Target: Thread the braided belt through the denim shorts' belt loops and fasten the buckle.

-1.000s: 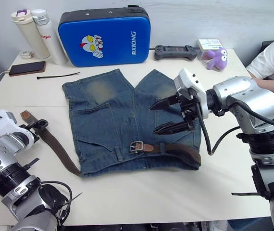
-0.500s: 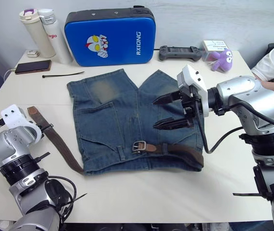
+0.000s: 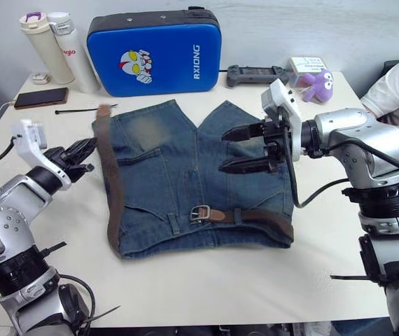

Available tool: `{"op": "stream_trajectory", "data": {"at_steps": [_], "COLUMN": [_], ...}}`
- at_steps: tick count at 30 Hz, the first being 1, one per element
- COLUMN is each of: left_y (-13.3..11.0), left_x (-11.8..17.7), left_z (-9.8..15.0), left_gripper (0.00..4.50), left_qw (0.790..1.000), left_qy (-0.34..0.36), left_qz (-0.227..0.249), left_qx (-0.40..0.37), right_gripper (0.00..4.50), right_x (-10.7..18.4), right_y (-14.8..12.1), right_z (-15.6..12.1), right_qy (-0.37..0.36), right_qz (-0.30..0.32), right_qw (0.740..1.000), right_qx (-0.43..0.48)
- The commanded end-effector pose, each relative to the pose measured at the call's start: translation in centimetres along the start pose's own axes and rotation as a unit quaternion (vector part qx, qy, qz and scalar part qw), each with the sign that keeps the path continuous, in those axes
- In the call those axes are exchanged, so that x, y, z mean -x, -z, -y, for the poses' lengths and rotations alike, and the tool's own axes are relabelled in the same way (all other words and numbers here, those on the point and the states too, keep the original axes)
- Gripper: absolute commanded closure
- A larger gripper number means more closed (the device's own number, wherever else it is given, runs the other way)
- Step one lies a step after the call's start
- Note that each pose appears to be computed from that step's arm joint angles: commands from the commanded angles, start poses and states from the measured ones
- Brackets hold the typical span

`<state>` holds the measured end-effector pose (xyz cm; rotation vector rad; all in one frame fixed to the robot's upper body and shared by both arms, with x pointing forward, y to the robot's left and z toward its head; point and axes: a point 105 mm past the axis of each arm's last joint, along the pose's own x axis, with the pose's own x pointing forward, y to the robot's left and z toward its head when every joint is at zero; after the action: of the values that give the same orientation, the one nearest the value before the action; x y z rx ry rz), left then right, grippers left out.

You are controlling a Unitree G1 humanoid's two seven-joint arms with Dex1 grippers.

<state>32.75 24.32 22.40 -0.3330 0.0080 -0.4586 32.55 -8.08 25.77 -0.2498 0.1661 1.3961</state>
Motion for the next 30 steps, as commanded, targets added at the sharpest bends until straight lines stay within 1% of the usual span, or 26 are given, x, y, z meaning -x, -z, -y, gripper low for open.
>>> {"op": "stream_trajectory", "data": {"at_steps": [1,4,5,6,8,10,13,15,17,20,23,26,28,30], "left_y": [-1.8,-1.1,-0.9,-0.6,0.0,0.2,0.3,0.4,0.3,0.7,1.1,1.6,1.7,1.8], "left_x": [-0.3,-0.7,-0.8,-0.9,-1.1,-1.3,-1.7,-2.1,-2.4,-2.8,-2.9,-3.3,-3.5,-3.6], "left_z": [3.4,5.5,5.8,6.1,7.1,8.2,9.2,9.8,10.2,10.4,10.5,10.8,10.8,10.7], "left_gripper": [4.41,4.41,4.41,4.41,4.41,4.41,4.41,4.41,4.41,4.41,4.41,4.50,4.50,4.50], "left_qw": [0.995,0.987,0.985,0.982,0.974,0.962,0.951,0.945,0.942,0.939,0.936,0.933,0.932,0.932], "left_qy": [0.093,0.158,0.170,0.183,0.222,0.264,0.299,0.317,0.328,0.333,0.338,0.345,0.346,0.346], "left_qz": [0.020,-0.006,-0.013,-0.022,-0.041,-0.054,-0.065,-0.070,-0.070,-0.083,-0.092,-0.099,-0.101,-0.102], "left_qx": [-0.024,-0.038,-0.041,-0.039,-0.037,-0.032,-0.030,-0.031,-0.029,-0.035,-0.040,-0.039,-0.038,-0.039], "right_gripper": [0.00,0.00,0.00,0.00,0.00,0.00,0.00,0.00,0.00,0.00,0.00,0.86,1.75,2.79], "right_x": [0.6,0.8,0.8,0.8,0.4,-0.7,-2.2,-3.4,-4.0,-4.0,-4.1,-4.6,-4.8,-5.0], "right_y": [-1.9,-3.0,-3.1,-3.0,-2.3,-1.6,-1.0,-0.4,-0.2,-1.1,-1.6,-1.7,-1.7,-1.7], "right_z": [0.0,-0.2,-0.3,-0.5,-0.3,-0.3,0.2,0.6,0.7,0.7,0.7,0.8,0.9,0.9], "right_qy": [0.009,-0.017,-0.025,-0.034,-0.042,-0.047,-0.040,-0.026,-0.016,-0.029,-0.030,-0.028,-0.028,-0.027], "right_qz": [0.053,0.119,0.130,0.137,0.154,0.170,0.189,0.190,0.192,0.226,0.234,0.240,0.244,0.247], "right_qw": [0.998,0.987,0.983,0.978,0.960,0.941,0.915,0.903,0.898,0.881,0.878,0.872,0.868,0.864], "right_qx": [-0.022,-0.108,-0.130,-0.154,-0.229,-0.289,-0.354,-0.384,-0.396,-0.415,-0.417,-0.427,-0.432,-0.438]}}
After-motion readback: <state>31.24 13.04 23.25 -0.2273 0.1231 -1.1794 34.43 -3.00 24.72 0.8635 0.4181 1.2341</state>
